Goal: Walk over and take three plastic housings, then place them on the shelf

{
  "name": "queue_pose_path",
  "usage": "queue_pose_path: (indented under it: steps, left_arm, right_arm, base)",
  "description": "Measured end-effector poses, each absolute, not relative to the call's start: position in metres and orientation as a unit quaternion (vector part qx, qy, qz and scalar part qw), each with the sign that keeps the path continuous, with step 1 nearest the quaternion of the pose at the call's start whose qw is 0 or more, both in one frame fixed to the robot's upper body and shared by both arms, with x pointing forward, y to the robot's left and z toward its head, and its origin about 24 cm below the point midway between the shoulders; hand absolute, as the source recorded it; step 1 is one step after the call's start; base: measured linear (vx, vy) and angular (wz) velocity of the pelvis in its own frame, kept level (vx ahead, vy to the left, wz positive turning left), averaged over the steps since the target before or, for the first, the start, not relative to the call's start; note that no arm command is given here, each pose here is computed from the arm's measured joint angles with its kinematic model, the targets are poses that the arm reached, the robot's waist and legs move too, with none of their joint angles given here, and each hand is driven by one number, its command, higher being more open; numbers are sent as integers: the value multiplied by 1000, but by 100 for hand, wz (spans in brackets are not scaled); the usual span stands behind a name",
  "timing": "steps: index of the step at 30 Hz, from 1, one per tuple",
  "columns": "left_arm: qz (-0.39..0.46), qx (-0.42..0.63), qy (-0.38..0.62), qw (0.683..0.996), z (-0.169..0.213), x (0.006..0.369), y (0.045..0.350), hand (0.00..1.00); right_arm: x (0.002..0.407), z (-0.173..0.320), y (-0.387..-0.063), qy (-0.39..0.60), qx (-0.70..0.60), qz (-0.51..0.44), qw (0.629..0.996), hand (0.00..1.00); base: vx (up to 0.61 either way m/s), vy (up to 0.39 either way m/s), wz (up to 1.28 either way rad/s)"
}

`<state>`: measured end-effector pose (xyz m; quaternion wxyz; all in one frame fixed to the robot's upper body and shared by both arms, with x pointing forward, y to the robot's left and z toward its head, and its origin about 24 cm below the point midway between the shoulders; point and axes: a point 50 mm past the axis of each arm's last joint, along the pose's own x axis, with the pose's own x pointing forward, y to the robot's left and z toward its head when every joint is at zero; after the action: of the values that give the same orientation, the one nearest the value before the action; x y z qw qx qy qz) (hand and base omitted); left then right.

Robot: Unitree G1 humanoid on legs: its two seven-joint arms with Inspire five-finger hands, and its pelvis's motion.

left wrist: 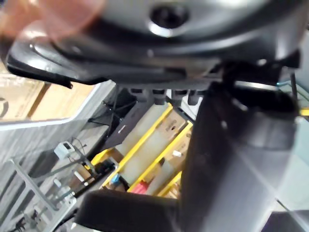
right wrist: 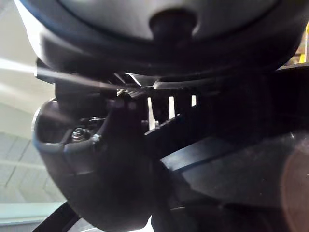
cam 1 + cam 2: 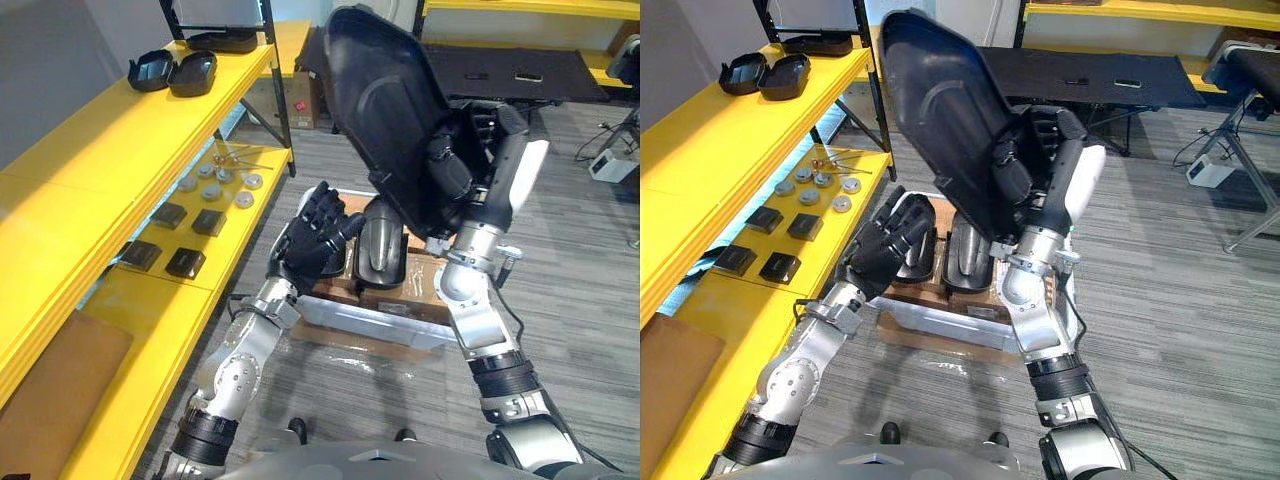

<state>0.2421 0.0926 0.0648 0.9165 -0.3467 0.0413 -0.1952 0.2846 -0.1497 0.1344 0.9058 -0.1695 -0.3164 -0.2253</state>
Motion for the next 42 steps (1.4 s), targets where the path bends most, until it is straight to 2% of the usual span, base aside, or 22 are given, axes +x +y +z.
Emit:
queue_pose_path:
  steps: [3,9,16,24,30,31,36,42]
  left_arm:
    - [-176,-341,23,923,67,243,93,100]
    - [-169,-342,6,925,70,243,95,100]
    - [-189,-369,-36,909,86,248,83,100]
    - [-198,-380,-34,903,86,247,79,100]
    - [-201,-357,-24,912,85,246,75,100]
    - [-201,-354,-20,913,84,246,74,0]
    - [-202,-322,-8,925,81,245,69,0]
    - [-132,-331,28,934,67,252,75,0]
  right_arm:
    - [286,118,-129,-287,-162,-194,924,0]
    - [287,107,-121,-267,-161,-186,932,0]
    - [284,84,-94,-233,-172,-132,948,0]
    - [283,84,-93,-235,-166,-141,947,0]
    - [282,82,-94,-230,-163,-147,948,0]
    - [281,81,-93,-229,-162,-144,949,0]
    - [280,79,-92,-218,-150,-143,954,0]
    - [275,75,-87,-219,-138,-140,956,0]
  base:
    - [-9,7,1]
    - [-37,17,6]
    - [-6,2,-1]
    - [0,0,0]
    - [0,0,0]
    - [0,0,0]
    - [0,0,0]
    - [0,0,0]
